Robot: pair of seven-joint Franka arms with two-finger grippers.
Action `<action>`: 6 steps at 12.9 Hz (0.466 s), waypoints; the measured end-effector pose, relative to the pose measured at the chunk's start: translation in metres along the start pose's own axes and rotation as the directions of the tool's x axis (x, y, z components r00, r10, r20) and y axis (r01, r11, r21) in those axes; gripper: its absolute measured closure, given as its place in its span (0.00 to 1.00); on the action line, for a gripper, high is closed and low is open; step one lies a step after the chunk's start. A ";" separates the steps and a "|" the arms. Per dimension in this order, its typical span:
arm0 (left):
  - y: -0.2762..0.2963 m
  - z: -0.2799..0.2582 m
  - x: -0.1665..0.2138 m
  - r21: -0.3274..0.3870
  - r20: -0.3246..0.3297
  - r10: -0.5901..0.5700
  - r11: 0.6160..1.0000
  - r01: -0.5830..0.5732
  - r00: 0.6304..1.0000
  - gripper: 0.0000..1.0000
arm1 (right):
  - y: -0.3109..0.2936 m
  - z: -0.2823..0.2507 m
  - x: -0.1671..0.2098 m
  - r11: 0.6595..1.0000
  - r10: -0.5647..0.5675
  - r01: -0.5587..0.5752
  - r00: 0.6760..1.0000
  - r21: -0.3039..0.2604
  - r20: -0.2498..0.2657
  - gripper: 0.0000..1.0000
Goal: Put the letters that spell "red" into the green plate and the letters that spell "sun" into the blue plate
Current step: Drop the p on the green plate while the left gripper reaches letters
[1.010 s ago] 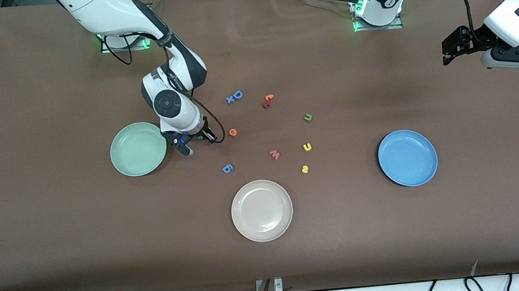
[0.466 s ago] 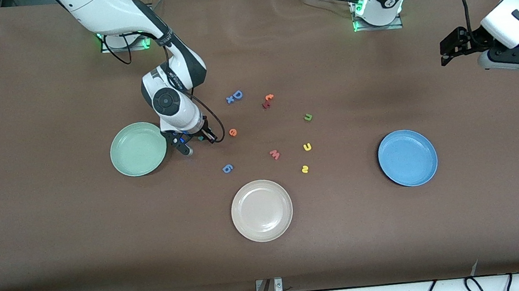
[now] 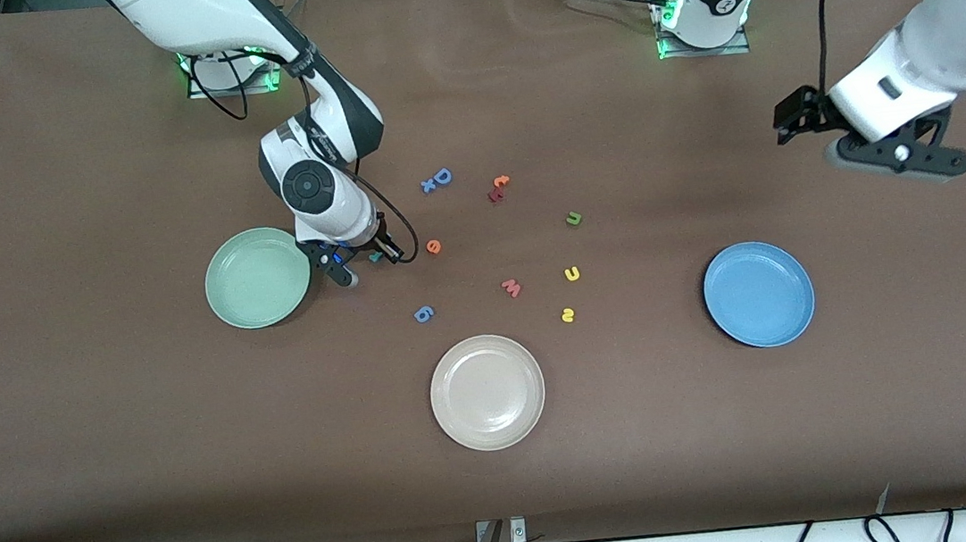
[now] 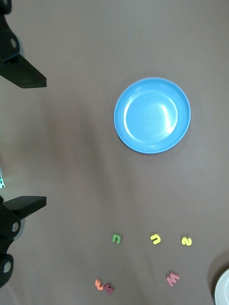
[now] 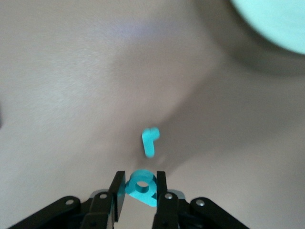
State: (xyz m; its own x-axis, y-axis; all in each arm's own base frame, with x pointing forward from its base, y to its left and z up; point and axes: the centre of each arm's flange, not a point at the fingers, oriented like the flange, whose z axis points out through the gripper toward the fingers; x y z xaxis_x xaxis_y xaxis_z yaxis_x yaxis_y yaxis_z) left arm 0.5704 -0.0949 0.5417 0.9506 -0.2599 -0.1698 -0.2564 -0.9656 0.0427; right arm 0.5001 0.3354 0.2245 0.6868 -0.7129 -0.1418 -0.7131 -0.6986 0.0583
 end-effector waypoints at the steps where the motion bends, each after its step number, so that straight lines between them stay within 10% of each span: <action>1: 0.005 0.017 0.014 -0.016 0.002 0.011 1.000 -0.011 1.000 0.00 | -0.002 -0.022 -0.002 1.000 -0.003 0.003 1.000 -0.015 0.004 0.70; 6: 0.036 0.101 0.070 -0.042 0.039 0.031 0.999 -0.029 0.999 0.00 | 0.027 -0.087 0.060 0.991 -0.086 0.087 0.996 -0.098 0.015 0.70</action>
State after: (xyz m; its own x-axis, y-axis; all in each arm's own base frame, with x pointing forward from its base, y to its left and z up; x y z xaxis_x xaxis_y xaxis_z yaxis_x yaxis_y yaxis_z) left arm 0.6098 -0.1478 0.4324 0.9346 -0.2893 -0.2069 -0.2765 -0.9569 0.0890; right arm 0.5340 0.2681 0.3033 0.7436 -0.6489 -0.1611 -0.6332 -0.7609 0.1419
